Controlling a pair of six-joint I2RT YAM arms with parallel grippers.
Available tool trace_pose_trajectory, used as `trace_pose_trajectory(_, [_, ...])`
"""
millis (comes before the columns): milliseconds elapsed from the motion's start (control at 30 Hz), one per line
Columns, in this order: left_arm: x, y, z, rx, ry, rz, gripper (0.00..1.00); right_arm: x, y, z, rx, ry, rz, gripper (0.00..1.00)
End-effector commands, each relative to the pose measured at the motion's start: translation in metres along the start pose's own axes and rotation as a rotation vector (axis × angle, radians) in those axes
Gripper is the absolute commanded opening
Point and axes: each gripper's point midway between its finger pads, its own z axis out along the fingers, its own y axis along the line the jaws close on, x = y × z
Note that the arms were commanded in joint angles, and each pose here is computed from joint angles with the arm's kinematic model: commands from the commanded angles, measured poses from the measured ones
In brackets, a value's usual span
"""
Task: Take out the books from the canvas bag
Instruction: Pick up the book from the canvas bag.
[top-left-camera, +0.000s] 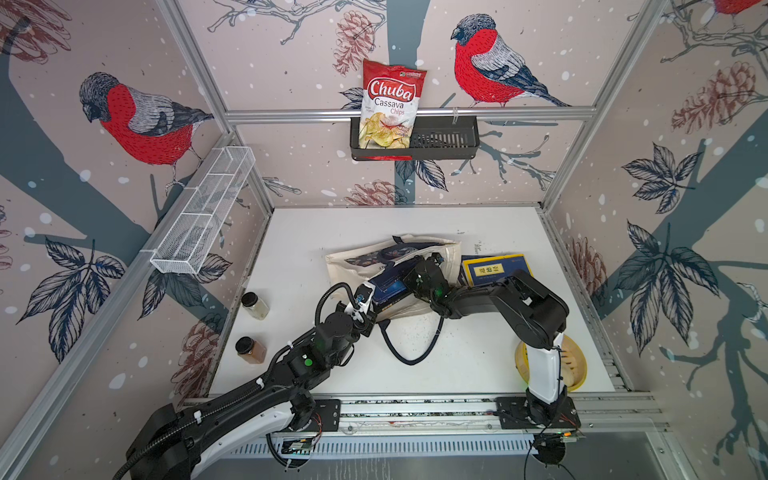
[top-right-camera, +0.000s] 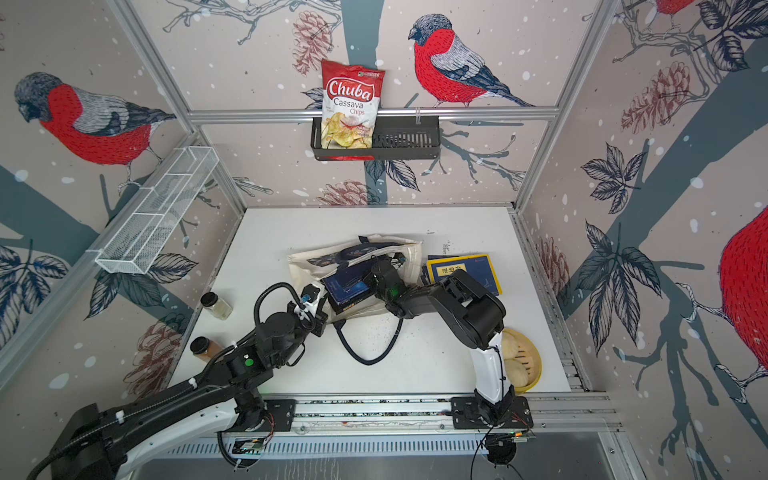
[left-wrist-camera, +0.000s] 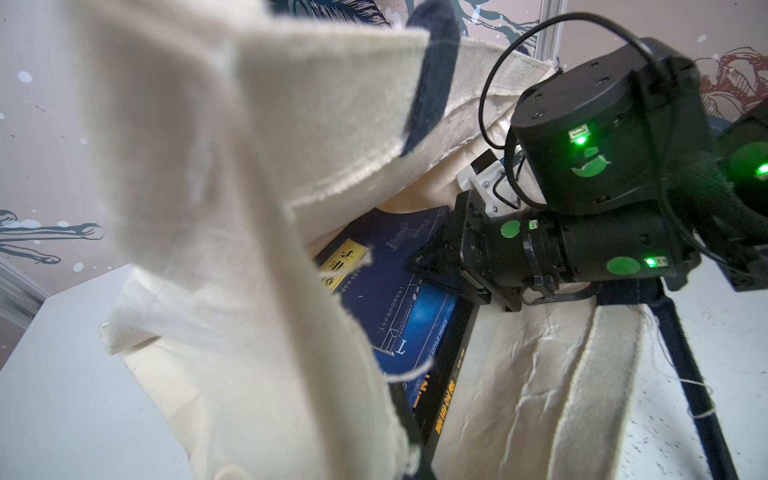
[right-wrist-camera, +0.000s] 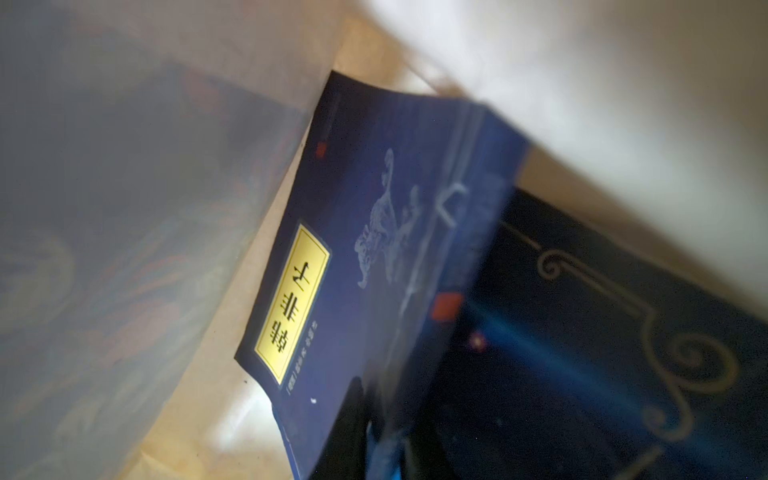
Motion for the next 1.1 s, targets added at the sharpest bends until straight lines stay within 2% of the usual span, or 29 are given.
trace_pose_trajectory(0, [-0.022,-0.004,-0.002,0.026,-0.087,-0.022,0.00,-0.008,0.006,0.001,-0.020,-0.026,-0.038,0.08])
trace_pose_trajectory(100, [-0.023,-0.004,-0.002,0.027,-0.091,-0.020,0.00,-0.009,0.015,-0.006,-0.043,-0.031,-0.056,0.00])
trace_pose_trajectory(467, [-0.022,-0.004,-0.002,0.024,-0.087,-0.015,0.00,0.002,0.063,-0.075,-0.137,-0.083,-0.186,0.00])
trace_pose_trajectory(867, [-0.023,-0.002,-0.002,0.016,-0.089,-0.018,0.00,-0.008,0.074,-0.155,-0.159,-0.171,-0.331,0.00])
trace_pose_trajectory(1067, [-0.023,-0.001,-0.002,0.010,-0.087,-0.020,0.00,-0.012,0.087,-0.203,-0.222,-0.203,-0.415,0.00])
